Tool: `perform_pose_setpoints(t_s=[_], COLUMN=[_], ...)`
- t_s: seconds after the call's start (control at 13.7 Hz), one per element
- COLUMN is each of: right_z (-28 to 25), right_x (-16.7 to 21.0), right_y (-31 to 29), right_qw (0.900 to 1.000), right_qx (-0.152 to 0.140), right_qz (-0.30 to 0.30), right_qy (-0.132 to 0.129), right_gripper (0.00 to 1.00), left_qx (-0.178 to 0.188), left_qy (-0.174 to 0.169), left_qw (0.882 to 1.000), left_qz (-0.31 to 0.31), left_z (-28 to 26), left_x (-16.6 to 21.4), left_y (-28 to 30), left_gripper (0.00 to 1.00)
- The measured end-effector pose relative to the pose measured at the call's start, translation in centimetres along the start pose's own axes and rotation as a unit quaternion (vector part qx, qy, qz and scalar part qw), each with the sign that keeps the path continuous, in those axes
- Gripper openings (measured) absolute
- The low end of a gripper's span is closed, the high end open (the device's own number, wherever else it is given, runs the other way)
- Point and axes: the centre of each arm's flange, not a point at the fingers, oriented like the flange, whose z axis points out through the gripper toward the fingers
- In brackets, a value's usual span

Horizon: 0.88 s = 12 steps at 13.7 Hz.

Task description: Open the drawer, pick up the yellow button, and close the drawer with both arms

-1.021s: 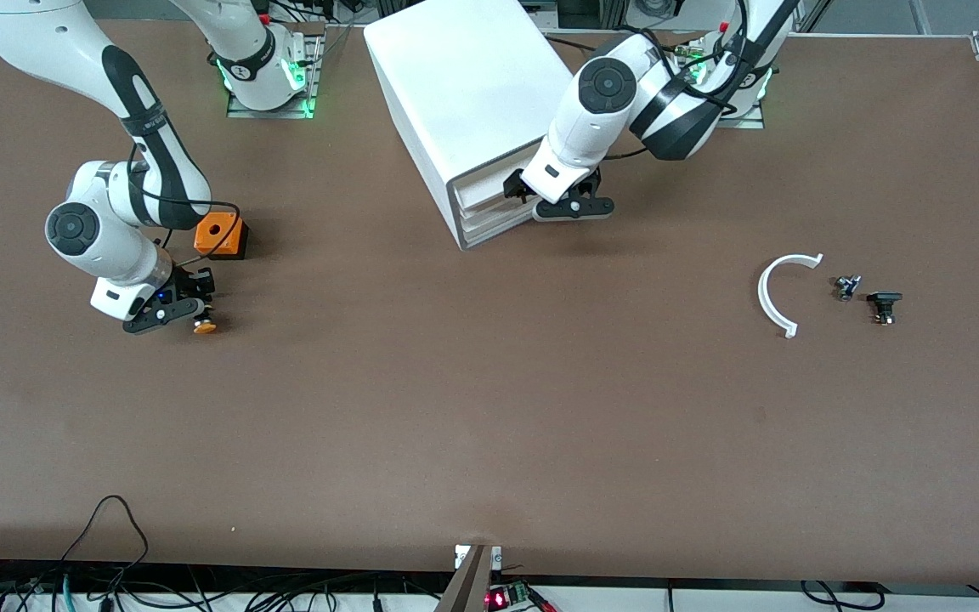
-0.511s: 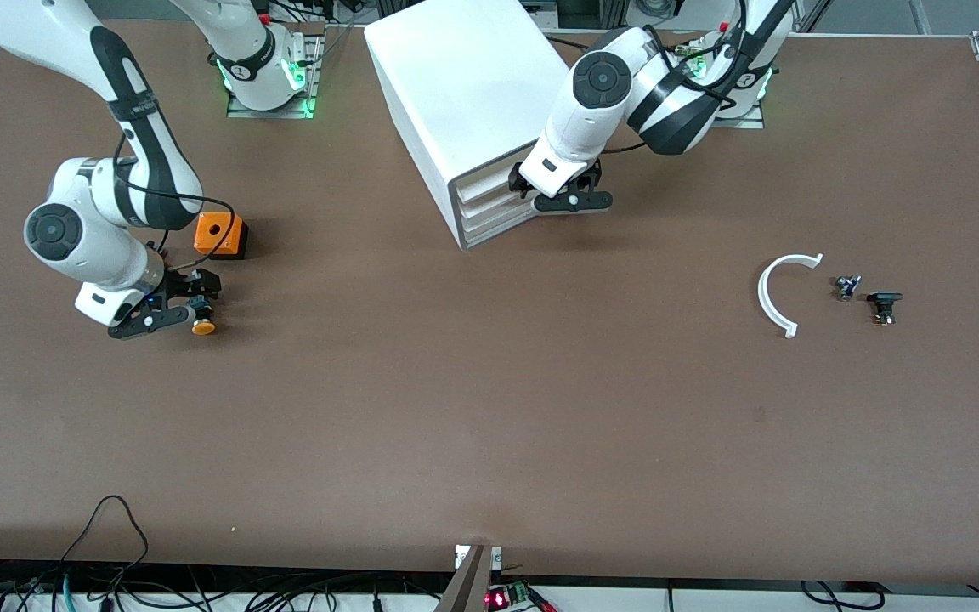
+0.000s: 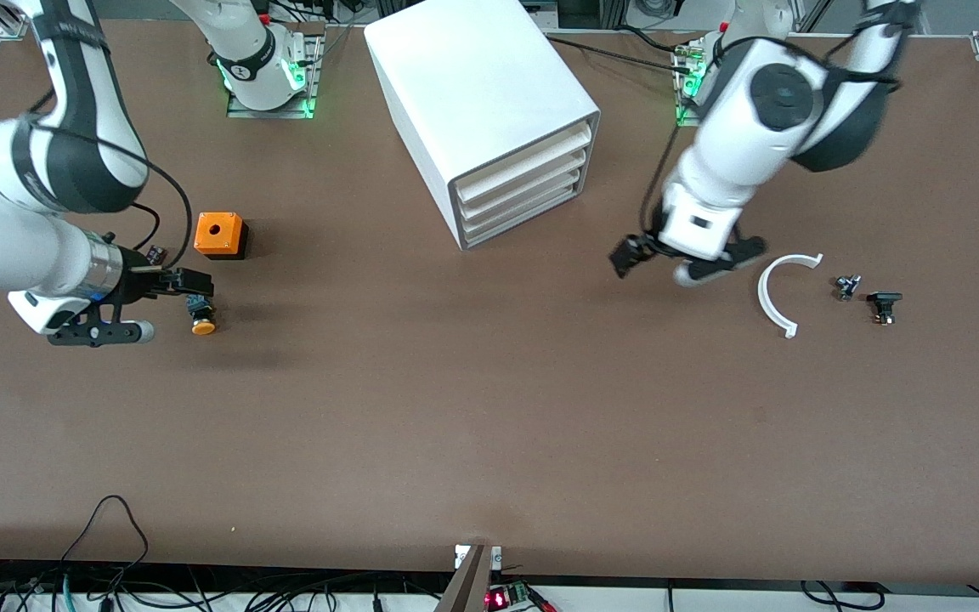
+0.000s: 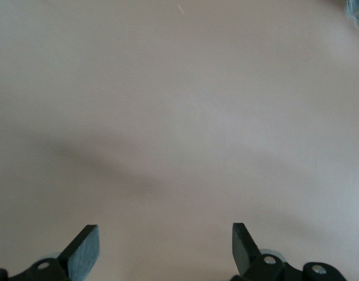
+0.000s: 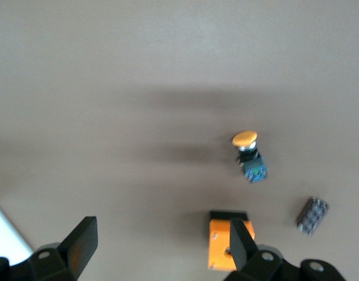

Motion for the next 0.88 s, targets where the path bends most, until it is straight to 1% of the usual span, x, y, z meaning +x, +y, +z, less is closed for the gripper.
perform_pose_setpoints(t_s=[0.15,0.36,0.51,0.66,0.88], right_z=[-5.0,-9.8,-11.2,-12.2,-12.4], right_x=[-1.2,-2.3,-2.2,-2.4,-2.8], right_y=[-3.4,-5.4,-3.8,-1.2,1.7], right_qw=[1.0,0.997,0.995,0.992,0.992], right_qx=[-0.011,-0.063,-0.094,-0.112,-0.117], right_qz=[-0.007,-0.021,-0.005,0.02,0.043], right_qy=[-0.002,0.025,0.042,0.05,0.034], right_gripper=[1.0,1.0,1.0,1.0,1.0], left_qx=[0.011,0.033,0.039,0.045,0.047], left_qy=[0.0,-0.009,-0.009,-0.014,-0.007], left_qw=[1.0,0.999,0.997,0.995,0.992], left_qz=[-0.013,0.035,0.06,0.082,0.116], left_z=[-4.1,-10.7,-13.7,-15.9,-18.5], left_x=[3.6,7.1,9.6,10.8,10.5], left_y=[-2.0,-5.5,-9.3,-12.1,-13.6], left_gripper=[1.0,1.0,1.0,1.0,1.0])
